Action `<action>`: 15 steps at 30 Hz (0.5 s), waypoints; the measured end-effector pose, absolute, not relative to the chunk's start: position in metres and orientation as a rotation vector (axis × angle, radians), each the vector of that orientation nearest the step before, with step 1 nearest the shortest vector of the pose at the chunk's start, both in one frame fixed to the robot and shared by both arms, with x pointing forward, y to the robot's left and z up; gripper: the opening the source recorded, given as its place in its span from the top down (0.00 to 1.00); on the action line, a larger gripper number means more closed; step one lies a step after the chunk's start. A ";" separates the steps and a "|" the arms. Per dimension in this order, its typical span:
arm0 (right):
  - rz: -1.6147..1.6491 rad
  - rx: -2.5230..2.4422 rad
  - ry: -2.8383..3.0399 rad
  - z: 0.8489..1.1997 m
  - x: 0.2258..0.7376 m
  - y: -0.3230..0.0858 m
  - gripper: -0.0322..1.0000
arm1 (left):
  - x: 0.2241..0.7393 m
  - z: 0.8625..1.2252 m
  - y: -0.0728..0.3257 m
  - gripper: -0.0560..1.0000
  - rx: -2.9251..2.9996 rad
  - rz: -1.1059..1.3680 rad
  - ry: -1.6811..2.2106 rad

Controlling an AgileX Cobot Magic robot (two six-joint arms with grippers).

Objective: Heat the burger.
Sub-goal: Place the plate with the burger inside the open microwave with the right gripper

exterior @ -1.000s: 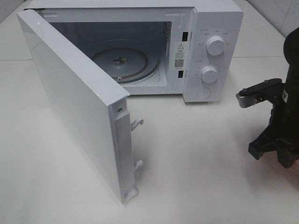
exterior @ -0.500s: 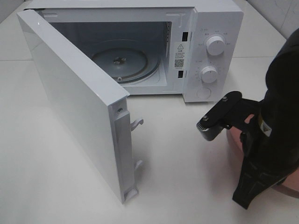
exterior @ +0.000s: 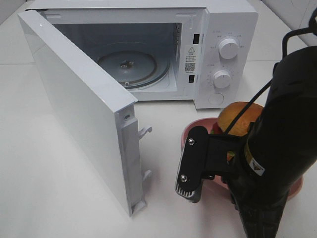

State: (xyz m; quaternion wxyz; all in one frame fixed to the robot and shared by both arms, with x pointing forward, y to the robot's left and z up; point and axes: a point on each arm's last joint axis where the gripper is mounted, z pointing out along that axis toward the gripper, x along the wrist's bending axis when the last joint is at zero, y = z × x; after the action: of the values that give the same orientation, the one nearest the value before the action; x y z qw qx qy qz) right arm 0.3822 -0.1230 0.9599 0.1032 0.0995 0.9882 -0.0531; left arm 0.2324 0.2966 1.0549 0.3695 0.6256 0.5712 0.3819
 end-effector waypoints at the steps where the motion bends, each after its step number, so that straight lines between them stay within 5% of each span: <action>1: -0.128 0.201 2.919 0.960 0.383 -0.120 0.95 | 0.232 1.055 0.297 0.00 1.606 0.980 1.466; 15: -0.128 -0.472 2.874 0.960 0.385 -0.116 0.95 | 0.232 1.055 0.297 0.00 1.606 0.980 1.466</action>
State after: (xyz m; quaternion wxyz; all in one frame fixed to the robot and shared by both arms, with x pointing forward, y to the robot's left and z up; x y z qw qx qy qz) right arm 0.3854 -0.1157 0.9601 0.1131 -0.1608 0.9795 -0.0438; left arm 0.2324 0.2966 1.0549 0.3695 0.6256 0.5712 0.3819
